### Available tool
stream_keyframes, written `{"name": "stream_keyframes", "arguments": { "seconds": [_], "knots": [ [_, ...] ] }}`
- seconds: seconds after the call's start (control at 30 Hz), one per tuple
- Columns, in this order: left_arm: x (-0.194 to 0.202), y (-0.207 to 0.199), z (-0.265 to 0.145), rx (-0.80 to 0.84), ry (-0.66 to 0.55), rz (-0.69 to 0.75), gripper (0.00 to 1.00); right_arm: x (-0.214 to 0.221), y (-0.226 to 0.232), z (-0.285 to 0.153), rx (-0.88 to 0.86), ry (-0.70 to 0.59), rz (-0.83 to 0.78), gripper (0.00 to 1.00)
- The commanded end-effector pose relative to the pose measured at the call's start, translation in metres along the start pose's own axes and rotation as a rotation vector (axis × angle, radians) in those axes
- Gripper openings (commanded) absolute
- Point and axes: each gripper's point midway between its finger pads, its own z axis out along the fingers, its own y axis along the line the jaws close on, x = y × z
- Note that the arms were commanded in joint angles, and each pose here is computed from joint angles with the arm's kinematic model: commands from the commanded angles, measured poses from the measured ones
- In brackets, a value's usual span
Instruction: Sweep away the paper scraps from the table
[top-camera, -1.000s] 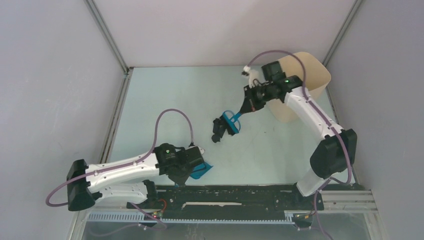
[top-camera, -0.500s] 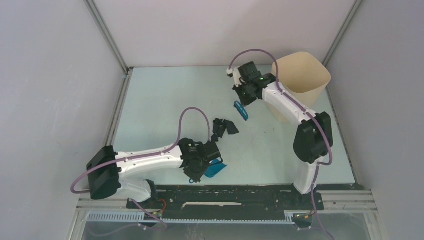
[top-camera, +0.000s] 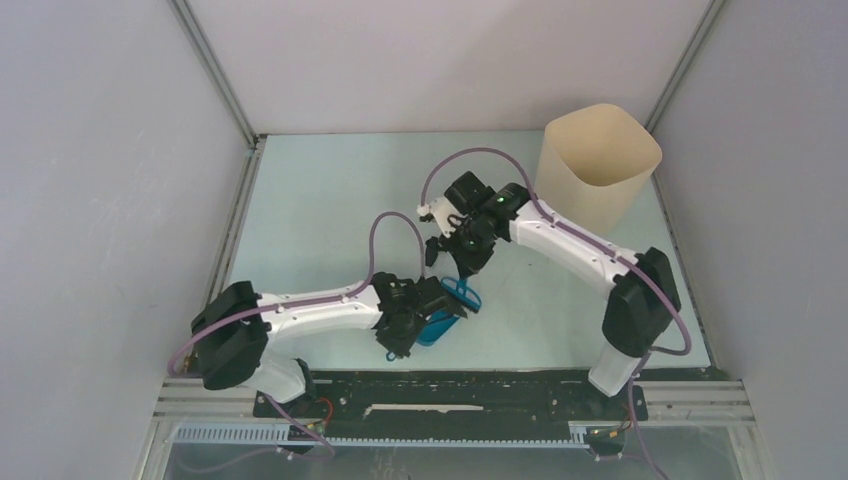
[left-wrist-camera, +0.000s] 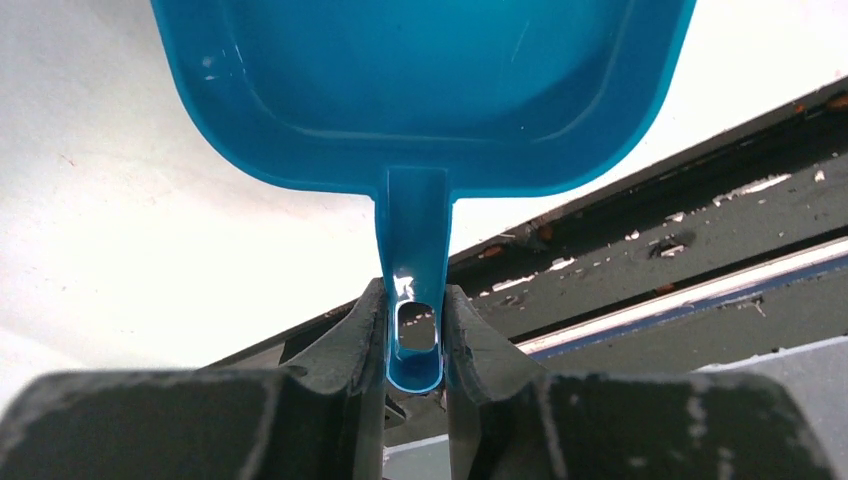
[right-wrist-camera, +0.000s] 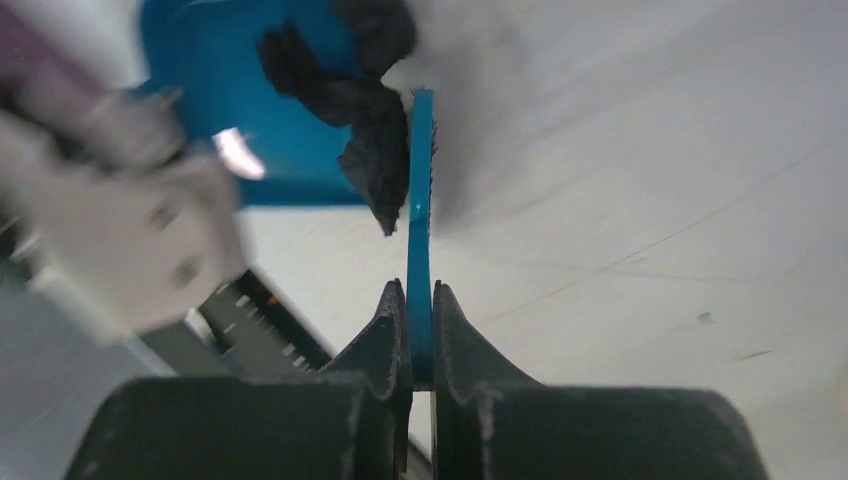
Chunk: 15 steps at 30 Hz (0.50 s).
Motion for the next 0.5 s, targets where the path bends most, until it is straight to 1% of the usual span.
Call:
{"name": "stream_keyframes", "arguments": {
  "seconds": [0.0,0.1,0.3,0.37,0.47],
  "knots": [
    [-0.018,-0.002,0.003,-0.012,-0.048,0.004,0.00,0.020,0.053,-0.055,-0.272,-0.023,0.065,0.00],
    [-0.018,-0.002,0.001,-0.010,-0.057,-0.010,0.00,0.011,0.049,-0.072,-0.318,-0.076,0.115,0.00],
    [-0.011,0.001,-0.010,0.023,-0.106,-0.051,0.00,-0.016,-0.007,-0.092,-0.322,-0.208,0.276,0.00],
    [-0.005,0.002,-0.011,0.040,-0.111,-0.071,0.00,-0.025,-0.028,-0.096,-0.270,-0.248,0.289,0.00],
    [0.008,0.000,-0.013,0.078,-0.099,-0.115,0.00,-0.043,-0.066,-0.096,-0.095,-0.318,0.249,0.00]
  ]
}}
